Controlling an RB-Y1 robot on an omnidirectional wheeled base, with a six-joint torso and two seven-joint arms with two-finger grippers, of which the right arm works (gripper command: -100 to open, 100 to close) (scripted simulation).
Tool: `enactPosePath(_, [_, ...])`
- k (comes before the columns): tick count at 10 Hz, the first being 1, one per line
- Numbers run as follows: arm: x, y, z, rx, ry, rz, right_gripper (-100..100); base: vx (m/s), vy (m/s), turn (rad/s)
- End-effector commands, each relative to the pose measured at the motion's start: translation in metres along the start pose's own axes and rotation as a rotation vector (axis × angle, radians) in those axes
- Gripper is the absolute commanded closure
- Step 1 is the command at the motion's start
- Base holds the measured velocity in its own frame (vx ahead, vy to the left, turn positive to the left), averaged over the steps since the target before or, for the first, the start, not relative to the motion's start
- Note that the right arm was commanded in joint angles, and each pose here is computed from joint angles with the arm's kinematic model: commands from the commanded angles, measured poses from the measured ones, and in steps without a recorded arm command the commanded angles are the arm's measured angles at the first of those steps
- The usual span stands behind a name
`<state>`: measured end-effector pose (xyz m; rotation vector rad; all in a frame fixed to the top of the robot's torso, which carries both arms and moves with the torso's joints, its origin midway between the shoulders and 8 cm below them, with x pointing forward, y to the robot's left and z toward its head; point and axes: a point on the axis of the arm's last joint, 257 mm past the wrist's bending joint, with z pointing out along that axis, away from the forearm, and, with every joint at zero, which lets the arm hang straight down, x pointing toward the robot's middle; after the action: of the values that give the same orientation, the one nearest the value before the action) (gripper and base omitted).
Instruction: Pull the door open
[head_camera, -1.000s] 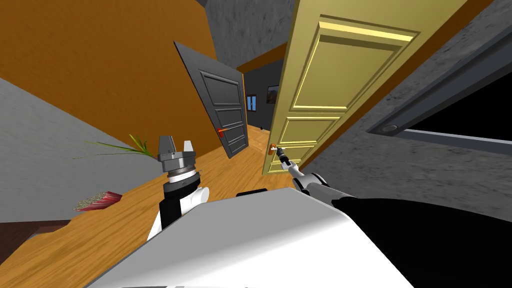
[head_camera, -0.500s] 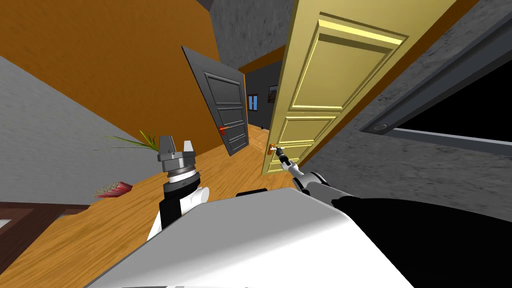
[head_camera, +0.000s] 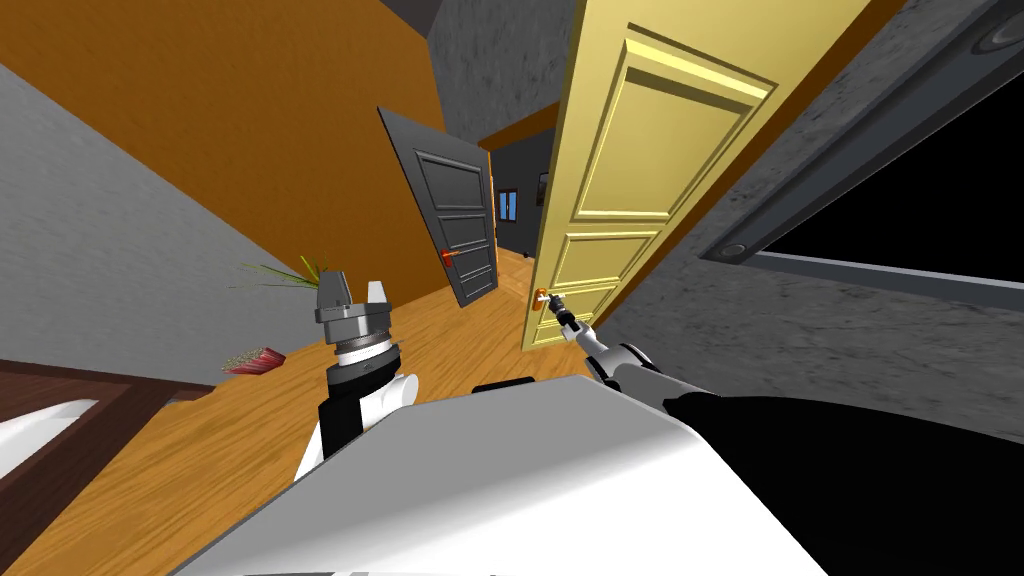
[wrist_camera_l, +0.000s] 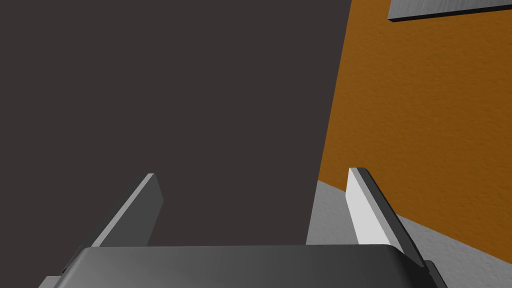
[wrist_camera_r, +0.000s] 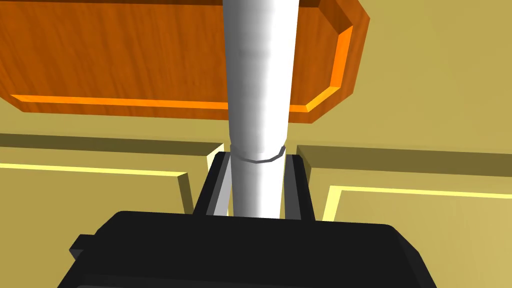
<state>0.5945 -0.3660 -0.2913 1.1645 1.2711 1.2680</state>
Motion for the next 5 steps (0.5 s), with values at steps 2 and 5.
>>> enactPosePath(2, [0.015,-0.001,0.0002,0.001,0.042,0.003,100,-0.172,-0.115,0.049])
enactPosePath(5, [0.02,-0.002,0.0006,0.002,0.057,0.003,100,-0.118,-0.088,0.037])
